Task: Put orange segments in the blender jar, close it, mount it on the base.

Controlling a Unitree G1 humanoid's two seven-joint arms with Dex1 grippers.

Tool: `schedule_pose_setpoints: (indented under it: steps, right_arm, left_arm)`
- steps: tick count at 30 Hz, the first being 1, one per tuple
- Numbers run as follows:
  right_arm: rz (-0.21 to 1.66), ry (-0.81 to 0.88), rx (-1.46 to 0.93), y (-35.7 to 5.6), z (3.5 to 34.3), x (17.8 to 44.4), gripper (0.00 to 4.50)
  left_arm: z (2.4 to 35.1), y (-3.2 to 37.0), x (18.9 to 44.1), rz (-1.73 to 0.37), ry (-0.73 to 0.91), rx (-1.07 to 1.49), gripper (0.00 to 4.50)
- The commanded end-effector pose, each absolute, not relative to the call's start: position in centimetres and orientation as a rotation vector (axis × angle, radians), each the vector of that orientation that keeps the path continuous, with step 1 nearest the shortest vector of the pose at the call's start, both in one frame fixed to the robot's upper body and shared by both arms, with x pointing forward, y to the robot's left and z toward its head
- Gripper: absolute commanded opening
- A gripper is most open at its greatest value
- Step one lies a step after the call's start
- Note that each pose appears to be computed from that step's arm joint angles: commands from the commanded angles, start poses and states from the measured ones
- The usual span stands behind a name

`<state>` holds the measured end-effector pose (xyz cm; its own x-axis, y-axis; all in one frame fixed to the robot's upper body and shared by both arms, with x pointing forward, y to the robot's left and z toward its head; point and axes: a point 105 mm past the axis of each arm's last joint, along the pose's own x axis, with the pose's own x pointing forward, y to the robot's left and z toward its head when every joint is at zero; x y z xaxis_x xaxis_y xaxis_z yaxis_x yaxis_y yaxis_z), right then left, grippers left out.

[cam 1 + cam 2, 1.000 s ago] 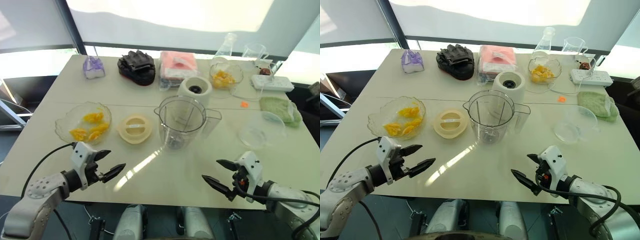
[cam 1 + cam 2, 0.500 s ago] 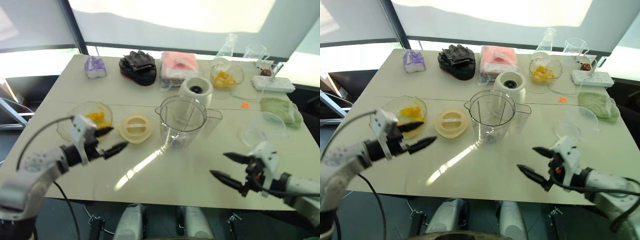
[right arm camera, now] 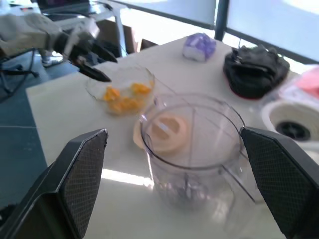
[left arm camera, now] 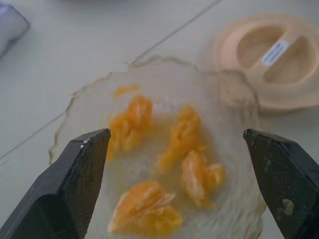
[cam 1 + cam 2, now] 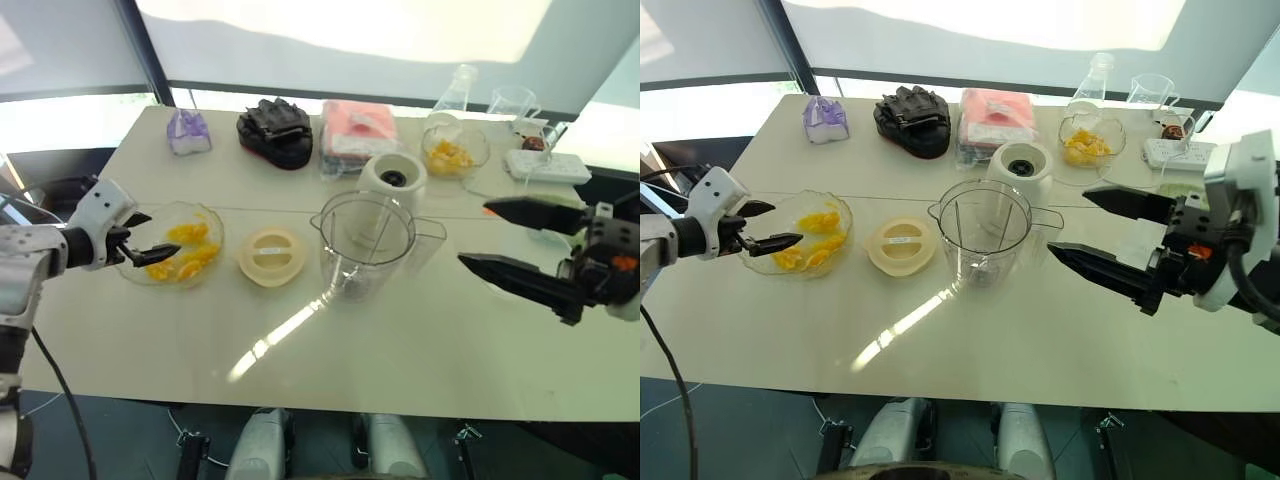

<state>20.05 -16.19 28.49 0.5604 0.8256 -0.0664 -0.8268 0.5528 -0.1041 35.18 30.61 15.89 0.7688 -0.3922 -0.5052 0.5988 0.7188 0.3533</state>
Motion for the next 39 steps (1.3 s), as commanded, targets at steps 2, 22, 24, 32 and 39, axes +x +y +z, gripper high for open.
schedule_pose_setpoints:
  steps: [2,22,24,32,39]
  right_arm:
    - [1.012,-0.004,-0.108,-14.7,28.6,19.7,4.50]
    - [0.923,0.009,-0.092,-13.6,27.2,19.9,4.50]
    - [0.907,0.008,-0.093,-13.8,27.1,20.0,4.50]
    - [0.878,-0.008,-0.092,-14.0,27.2,20.3,4.50]
    - [0.875,-0.010,-0.089,-14.0,26.9,20.5,4.50]
  left_arm:
    - [14.9,30.6,36.7,-0.629,0.461,0.637,4.45]
    - [10.0,26.4,40.7,-0.672,0.601,0.675,4.45]
    - [9.5,26.5,40.5,-0.671,0.630,0.670,4.45]
    - [8.0,26.7,39.6,-0.698,0.733,0.660,3.50]
    - [7.5,26.0,40.0,-0.677,0.700,0.622,0.06]
